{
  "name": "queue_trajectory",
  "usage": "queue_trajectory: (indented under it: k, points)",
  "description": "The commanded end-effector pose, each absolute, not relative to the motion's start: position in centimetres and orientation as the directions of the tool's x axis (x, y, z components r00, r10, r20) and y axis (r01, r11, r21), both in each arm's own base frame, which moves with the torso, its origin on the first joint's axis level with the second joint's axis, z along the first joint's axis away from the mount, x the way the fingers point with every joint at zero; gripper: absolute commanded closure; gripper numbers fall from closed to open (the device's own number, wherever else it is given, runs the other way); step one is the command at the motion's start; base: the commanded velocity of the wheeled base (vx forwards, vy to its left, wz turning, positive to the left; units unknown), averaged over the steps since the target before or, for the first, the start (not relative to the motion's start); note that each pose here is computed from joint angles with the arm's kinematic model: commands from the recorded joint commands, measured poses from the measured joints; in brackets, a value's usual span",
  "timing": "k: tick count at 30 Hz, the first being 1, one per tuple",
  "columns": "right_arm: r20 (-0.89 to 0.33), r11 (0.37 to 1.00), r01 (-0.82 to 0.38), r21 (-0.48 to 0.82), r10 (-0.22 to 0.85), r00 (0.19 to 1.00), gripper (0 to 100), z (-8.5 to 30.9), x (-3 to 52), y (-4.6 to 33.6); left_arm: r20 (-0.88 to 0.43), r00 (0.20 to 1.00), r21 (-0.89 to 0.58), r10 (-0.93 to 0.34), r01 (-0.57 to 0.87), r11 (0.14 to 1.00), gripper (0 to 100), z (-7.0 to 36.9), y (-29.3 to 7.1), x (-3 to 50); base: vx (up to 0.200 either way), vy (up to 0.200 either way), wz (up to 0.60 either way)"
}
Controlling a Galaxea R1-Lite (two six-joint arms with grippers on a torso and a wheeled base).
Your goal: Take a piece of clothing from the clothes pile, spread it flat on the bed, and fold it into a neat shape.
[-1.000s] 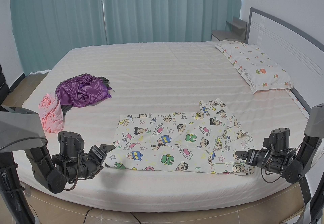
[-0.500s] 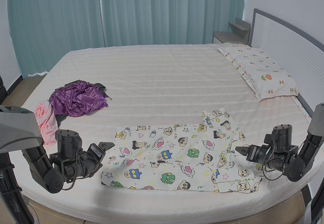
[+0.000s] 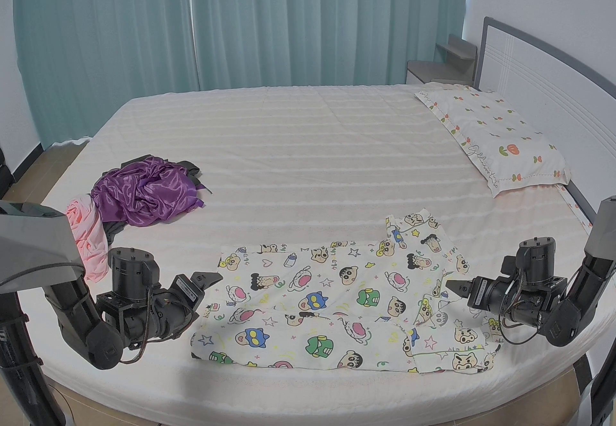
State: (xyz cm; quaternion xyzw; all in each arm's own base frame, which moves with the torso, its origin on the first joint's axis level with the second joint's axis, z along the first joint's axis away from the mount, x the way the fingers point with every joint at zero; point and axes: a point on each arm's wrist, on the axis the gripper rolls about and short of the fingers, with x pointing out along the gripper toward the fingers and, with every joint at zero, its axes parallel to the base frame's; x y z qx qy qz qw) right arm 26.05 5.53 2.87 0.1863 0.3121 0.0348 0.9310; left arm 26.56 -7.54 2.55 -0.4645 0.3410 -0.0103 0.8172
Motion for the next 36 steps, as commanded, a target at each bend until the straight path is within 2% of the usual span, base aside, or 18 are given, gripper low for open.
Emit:
queue_trajectory:
  k: [1,5,9,11,14,20,36]
  points:
    - [-0.564,0.915,0.037,0.401,0.215,0.798,0,3.0,25.9,5.5,-0.549,0.742,-0.748,-0.385,-0.230,0.622,0,2.6,-7.3,26.1,0.000,0.000,0.00]
    - [-0.562,0.902,0.030,0.430,0.241,0.791,0,3.2,25.6,5.5,-0.554,0.698,-0.701,-0.454,-0.098,0.706,0,2.5,-6.5,25.7,0.000,0.000,0.00]
    - [-0.569,0.897,0.012,0.442,0.270,0.777,0,3.1,25.2,5.6,-0.577,0.670,-0.599,-0.468,0.043,0.800,0,1.8,-5.2,25.8,0.000,0.000,0.00]
    - [-0.573,0.896,0.011,0.443,0.274,0.773,0,3.0,25.1,5.6,-0.590,0.641,-0.557,-0.490,0.116,0.822,0,1.3,-4.3,26.0,0.000,0.000,0.00]
    - [-0.580,0.897,0.008,0.442,0.279,0.765,0,2.9,24.9,5.8,-0.590,0.587,-0.562,-0.554,0.194,0.804,0,0.9,-4.0,26.1,0.000,0.000,0.00]
    - [-0.587,0.898,0.002,0.440,0.286,0.757,0,2.7,24.7,6.0,-0.645,0.525,-0.516,-0.555,0.236,0.823,0,-1.6,-4.3,27.4,0.000,0.000,0.00]
    - [-0.596,0.899,0.001,0.438,0.290,0.749,0,2.5,24.6,6.1,-0.662,0.506,-0.500,-0.553,0.252,0.829,0,-2.7,-4.4,27.7,0.000,0.000,0.00]
